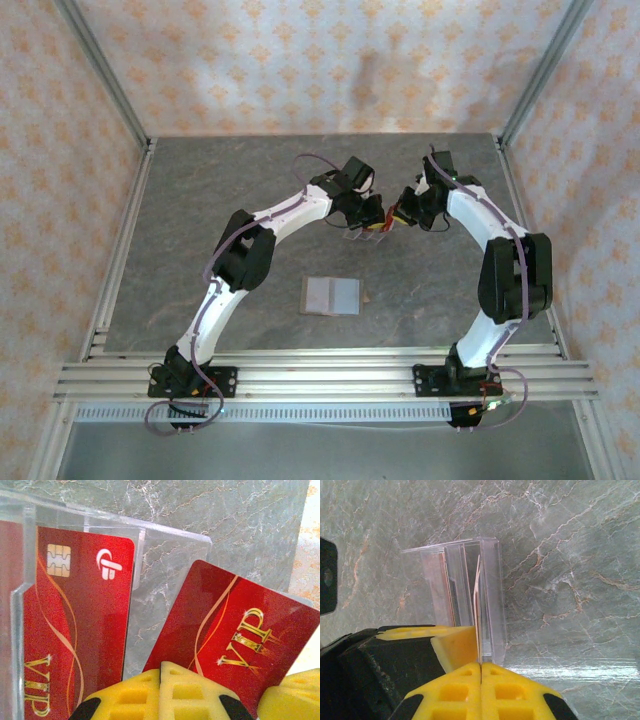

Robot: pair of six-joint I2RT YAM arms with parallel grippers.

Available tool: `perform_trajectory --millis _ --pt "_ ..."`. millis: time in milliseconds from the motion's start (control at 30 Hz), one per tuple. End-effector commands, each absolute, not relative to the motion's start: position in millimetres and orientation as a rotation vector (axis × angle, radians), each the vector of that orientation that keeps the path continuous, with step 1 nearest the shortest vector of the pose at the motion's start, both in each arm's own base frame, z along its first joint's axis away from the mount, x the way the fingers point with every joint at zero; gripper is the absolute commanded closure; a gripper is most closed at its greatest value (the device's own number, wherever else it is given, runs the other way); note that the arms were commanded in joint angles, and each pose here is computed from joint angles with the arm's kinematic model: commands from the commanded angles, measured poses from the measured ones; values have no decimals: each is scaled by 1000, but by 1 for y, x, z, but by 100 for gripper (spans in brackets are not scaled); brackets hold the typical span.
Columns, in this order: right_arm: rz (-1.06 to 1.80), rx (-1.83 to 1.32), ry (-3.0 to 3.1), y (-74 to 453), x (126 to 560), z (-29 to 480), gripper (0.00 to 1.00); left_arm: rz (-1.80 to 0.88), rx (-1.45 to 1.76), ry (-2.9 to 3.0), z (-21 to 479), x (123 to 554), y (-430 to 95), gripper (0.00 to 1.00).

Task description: Put the credit cards into the card holder

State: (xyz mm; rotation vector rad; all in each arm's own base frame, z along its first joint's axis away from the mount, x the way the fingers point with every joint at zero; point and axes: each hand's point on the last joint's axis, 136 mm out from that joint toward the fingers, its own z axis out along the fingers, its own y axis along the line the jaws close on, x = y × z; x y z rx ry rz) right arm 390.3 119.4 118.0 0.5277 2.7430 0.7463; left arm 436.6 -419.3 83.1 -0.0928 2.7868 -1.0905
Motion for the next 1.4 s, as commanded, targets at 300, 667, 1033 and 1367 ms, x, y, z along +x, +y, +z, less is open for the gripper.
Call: perform_trajectory --millis 300,667,1033,1367 --pt "717 501 2741 117 392 126 100 -1000 -96 2720 124 440 -404 99" --pt "719 499 2739 118 393 127 100 -1137 -101 2730 115 432 -428 99" --pt "722 504 2742 118 394 125 100 -1162 -117 2762 97 424 -435 99" --pt "723 504 2744 118 393 126 100 -1111 -149 2819 61 416 -431 99"
